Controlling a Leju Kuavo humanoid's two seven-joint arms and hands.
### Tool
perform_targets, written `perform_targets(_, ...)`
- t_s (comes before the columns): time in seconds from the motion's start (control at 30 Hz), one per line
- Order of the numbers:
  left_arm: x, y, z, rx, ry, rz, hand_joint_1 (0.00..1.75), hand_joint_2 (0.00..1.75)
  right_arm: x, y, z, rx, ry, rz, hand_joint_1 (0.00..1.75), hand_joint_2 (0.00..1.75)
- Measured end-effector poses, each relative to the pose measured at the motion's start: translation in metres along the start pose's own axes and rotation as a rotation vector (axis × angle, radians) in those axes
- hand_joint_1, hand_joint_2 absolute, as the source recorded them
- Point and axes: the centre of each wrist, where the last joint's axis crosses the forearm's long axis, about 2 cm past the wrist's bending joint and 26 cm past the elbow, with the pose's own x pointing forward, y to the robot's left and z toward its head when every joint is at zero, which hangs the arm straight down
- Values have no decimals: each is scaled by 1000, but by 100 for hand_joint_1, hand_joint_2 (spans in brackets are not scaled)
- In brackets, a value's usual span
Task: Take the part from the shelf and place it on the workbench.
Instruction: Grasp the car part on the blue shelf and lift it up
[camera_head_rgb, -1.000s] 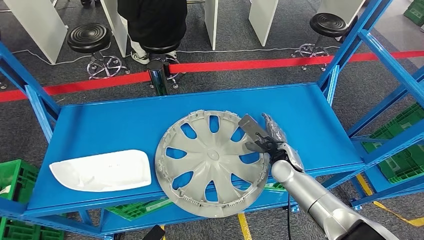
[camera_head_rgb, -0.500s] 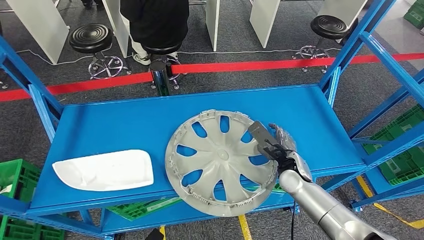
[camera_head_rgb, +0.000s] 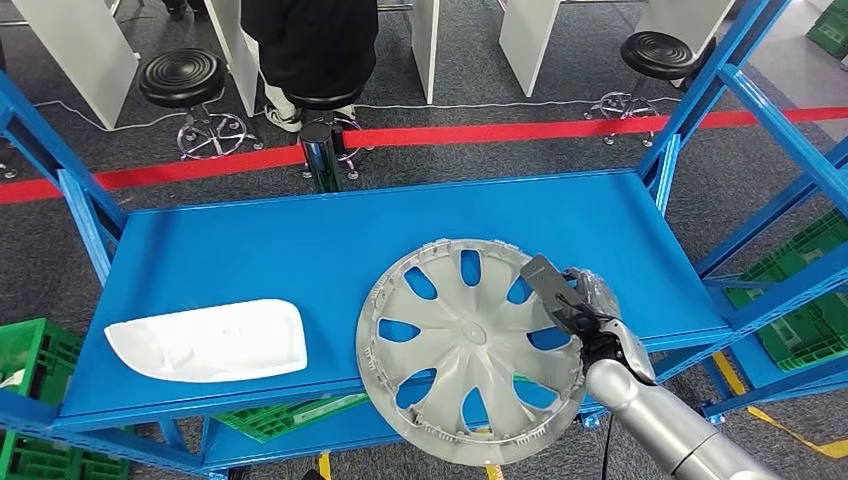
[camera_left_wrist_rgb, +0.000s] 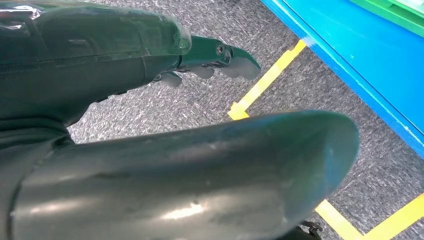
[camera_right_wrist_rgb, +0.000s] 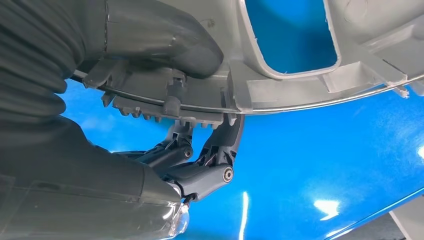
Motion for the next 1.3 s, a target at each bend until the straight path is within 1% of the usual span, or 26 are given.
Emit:
perform_targets(0.37,1,-1,0,0,0,5,0,0,-2,-1,4,2,-7,-1,175,175)
perform_targets(0.47,0,-3,1,5,4,15,0,0,-6,-1,6,-12,6,-9,175,175)
perform_targets(0.53,-2,-6,2,7,12,24,0,0,-13,-2,8,-25,21,-19,169,175)
perform_targets(0.63,-6,-11,5,8,21,37,0,0,-24,-5,10,-40,41,-35,152,175)
perform_targets(0.7,-6,-13,6,9,17,46,0,0,-30,-6,11,-48,44,-48,162,175)
perform_targets(0.77,-5,-14,6,16,5,62,0,0,-36,-4,14,-74,19,-71,175,175)
perform_targets(0.8,-5,-14,6,22,-5,73,0,0,-39,-1,18,-105,-21,-92,175,175)
perform_targets(0.83,-4,-15,6,30,-16,87,0,0,-41,3,24,-153,-93,-121,175,175)
perform_targets(0.9,-4,-18,7,46,-31,110,0,0,-31,-1,38,-286,-309,-190,175,175)
perform_targets(0.93,-4,-19,7,53,-34,120,0,0,-19,-12,45,-360,-422,-227,175,175)
perform_targets(0.97,-3,-20,7,59,-35,127,0,0,-5,-29,52,-429,-509,-269,175,175)
perform_targets(1.0,-3,-20,7,64,-35,134,0,0,8,-48,60,-489,-562,-316,175,175)
perform_targets(1.07,-2,-22,8,71,-34,144,0,0,25,-81,77,-573,-588,-413,175,175)
perform_targets(1.1,-1,-23,8,73,-33,148,0,0,30,-92,85,-599,-593,-453,175,175)
perform_targets(1.2,1,-25,8,78,-31,159,0,0,36,-115,110,-679,-685,-515,175,175)
perform_targets(1.3,3,-28,8,81,-31,164,0,0,42,-131,134,-756,-796,-549,175,175)
